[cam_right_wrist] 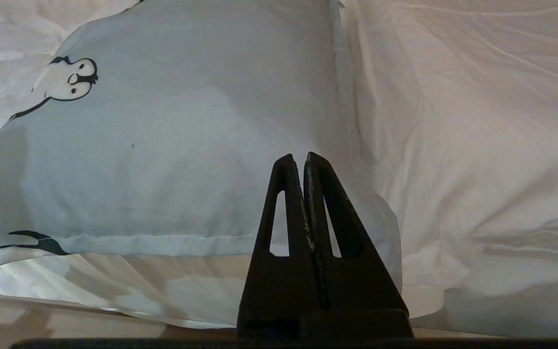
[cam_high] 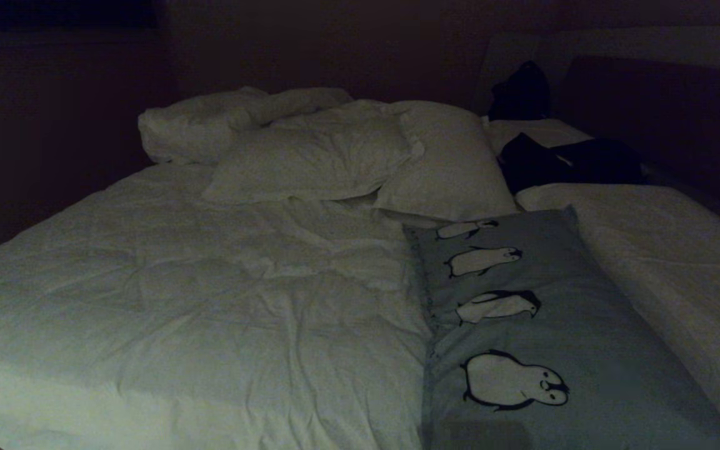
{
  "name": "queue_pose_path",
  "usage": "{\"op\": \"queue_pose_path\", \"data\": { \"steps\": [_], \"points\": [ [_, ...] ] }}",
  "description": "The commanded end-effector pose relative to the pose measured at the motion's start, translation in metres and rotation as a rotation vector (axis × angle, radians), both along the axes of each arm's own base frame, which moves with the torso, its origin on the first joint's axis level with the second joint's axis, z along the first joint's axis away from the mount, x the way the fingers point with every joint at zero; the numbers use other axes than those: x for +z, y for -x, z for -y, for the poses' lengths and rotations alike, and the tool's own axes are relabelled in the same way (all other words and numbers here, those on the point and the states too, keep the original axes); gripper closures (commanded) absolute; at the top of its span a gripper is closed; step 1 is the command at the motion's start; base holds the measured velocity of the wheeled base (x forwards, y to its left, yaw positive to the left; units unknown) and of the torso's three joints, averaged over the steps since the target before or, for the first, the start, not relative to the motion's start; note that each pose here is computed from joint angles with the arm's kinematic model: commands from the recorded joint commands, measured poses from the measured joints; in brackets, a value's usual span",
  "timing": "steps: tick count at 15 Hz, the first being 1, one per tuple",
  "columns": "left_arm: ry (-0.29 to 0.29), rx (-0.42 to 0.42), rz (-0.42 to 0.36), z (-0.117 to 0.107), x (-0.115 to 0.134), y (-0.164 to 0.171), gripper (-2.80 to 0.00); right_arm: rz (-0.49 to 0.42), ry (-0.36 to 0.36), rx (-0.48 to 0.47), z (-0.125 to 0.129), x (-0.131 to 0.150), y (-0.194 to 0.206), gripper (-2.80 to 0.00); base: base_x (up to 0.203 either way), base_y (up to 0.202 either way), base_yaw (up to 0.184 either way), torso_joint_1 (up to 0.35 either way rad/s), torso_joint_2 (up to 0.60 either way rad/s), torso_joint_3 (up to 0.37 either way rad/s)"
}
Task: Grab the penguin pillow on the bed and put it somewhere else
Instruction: Place the pillow at the bedside
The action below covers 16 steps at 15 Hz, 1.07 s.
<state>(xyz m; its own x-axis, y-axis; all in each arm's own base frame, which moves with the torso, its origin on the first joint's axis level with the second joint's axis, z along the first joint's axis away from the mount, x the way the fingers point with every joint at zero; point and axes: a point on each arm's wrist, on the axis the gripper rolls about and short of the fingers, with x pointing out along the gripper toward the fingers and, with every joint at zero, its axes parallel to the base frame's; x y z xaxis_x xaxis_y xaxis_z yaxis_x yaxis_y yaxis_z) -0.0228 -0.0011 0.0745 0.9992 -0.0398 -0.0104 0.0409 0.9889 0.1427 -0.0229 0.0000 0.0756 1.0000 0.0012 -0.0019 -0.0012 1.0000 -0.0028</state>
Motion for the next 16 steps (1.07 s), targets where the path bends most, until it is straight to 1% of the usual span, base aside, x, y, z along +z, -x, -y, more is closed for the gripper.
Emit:
{"op": "queue_pose_path", "data": {
  "steps": [1,12,14,16],
  "points": [
    [0.001,-0.003,-0.002,0.0001,-0.0005,-0.0001,0.00,-0.001,0.000,0.000,0.0000,0.0000,-0.0001,0.00,0.000,0.000,0.000,0.000,0.00,0.000],
    [0.009,-0.001,-0.004,0.0001,-0.0009,0.0000,0.00,-0.001,0.000,0.000,0.0000,0.0000,-0.0001,0.00,0.000,0.000,0.000,0.000,0.00,0.000],
    [0.009,-0.001,-0.005,0.0000,-0.0008,-0.0001,0.00,-0.005,0.048,0.009,-0.0002,-0.0004,-0.0001,0.00,0.000,0.000,0.000,0.000,0.00,0.000],
    [0.009,-0.001,-0.005,0.0001,-0.0008,-0.0001,0.00,-0.004,0.063,0.011,-0.0002,-0.0003,-0.0001,0.00,0.000,0.000,0.000,0.000,0.00,0.000]
  ]
}}
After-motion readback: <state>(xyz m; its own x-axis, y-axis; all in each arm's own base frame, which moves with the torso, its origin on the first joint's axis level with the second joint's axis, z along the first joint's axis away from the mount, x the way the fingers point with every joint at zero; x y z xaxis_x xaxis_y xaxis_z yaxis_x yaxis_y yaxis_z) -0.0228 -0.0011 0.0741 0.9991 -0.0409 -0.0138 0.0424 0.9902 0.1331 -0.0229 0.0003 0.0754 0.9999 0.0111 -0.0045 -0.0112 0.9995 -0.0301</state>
